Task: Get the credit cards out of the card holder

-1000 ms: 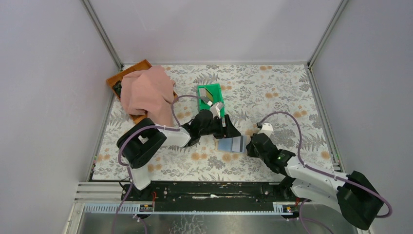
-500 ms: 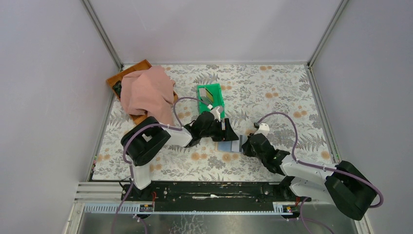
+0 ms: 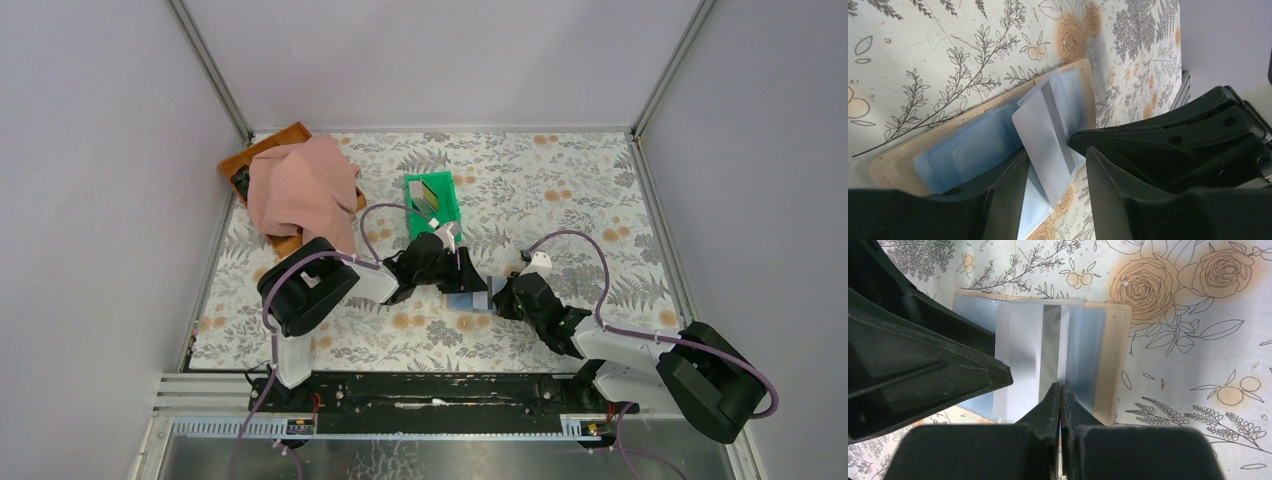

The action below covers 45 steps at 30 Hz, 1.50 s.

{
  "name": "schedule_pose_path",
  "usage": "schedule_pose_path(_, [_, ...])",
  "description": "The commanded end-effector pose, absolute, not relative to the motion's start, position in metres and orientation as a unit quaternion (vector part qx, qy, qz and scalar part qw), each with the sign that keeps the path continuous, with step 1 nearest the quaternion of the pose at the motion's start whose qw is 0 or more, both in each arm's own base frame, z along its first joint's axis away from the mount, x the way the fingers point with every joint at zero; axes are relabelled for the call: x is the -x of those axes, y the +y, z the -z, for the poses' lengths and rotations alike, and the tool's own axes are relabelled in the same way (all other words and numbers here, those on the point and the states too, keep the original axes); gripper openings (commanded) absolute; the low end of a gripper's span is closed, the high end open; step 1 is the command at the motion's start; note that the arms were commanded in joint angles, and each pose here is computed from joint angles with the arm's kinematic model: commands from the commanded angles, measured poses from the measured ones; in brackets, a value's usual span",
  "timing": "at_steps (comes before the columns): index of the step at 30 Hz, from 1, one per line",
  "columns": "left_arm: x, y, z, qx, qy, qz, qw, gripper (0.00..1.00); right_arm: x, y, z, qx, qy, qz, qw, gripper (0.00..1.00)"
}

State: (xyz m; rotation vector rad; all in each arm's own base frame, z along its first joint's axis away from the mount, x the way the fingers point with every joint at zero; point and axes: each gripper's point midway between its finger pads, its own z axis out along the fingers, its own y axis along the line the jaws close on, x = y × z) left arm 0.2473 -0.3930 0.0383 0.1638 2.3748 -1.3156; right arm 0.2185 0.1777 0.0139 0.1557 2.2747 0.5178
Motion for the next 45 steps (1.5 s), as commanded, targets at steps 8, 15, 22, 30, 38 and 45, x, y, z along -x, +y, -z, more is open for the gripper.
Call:
schedule_pose_path(8, [-0.237, -0.397, -0.041, -0.068, 0.845, 0.490, 0.206, 0.32, -0.203, 0.166, 0.009, -0.059, 0.914, -0.182, 0.357, 0.00])
schedule_pose_path(15, [-0.237, -0.390, -0.039, -0.063, 0.847, 0.485, 0.208, 0.10, -0.202, 0.165, 0.011, -0.059, 0.916, -0.179, 0.355, 0.00])
schedule_pose_path(22, [-0.242, -0.382, -0.040, -0.053, 0.848, 0.484, 0.211, 0.27, -0.202, 0.164, 0.012, -0.060, 0.916, -0.177, 0.354, 0.00])
schedule_pose_path(30, [-0.242, -0.380, -0.043, -0.052, 0.846, 0.486, 0.212, 0.33, -0.203, 0.165, 0.013, -0.060, 0.917, -0.176, 0.353, 0.00])
schedule_pose_path(38, [-0.244, -0.374, -0.039, -0.044, 0.849, 0.481, 0.213, 0.22, -0.203, 0.165, 0.015, -0.059, 0.918, -0.174, 0.352, 0.00])
schedule_pose_path(45, [-0.245, -0.375, -0.037, -0.036, 0.847, 0.488, 0.205, 0.01, -0.203, 0.163, 0.016, -0.058, 0.919, -0.170, 0.351, 0.00])
